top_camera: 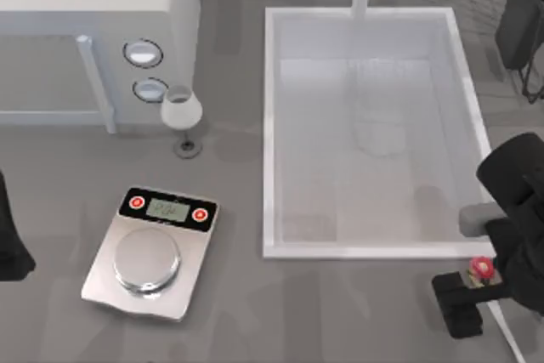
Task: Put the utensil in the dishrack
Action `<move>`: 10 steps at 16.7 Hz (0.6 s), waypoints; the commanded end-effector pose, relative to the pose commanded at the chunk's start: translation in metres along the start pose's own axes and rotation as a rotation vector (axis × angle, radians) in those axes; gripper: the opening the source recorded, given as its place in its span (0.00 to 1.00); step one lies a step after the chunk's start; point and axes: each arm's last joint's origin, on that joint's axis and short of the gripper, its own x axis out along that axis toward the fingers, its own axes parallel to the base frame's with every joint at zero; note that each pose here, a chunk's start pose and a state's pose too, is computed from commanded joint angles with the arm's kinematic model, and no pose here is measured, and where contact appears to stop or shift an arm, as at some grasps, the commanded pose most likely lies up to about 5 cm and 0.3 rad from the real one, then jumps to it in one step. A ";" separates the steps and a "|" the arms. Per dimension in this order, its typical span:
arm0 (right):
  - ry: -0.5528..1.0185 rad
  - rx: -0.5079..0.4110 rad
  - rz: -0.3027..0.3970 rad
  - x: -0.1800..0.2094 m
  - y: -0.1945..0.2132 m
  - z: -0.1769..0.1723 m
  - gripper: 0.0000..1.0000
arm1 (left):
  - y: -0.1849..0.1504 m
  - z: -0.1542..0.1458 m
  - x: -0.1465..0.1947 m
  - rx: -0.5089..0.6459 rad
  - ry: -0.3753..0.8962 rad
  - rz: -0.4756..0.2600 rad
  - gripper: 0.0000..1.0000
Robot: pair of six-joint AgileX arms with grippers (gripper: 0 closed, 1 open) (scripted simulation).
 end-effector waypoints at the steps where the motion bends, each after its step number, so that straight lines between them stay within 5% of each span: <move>1: 0.000 0.000 0.000 0.000 0.000 0.000 0.62 | 0.000 0.000 0.000 0.000 0.000 0.000 1.00; 10: 0.000 0.000 0.000 0.000 0.000 0.000 0.00 | 0.000 0.000 0.000 0.000 0.000 0.000 1.00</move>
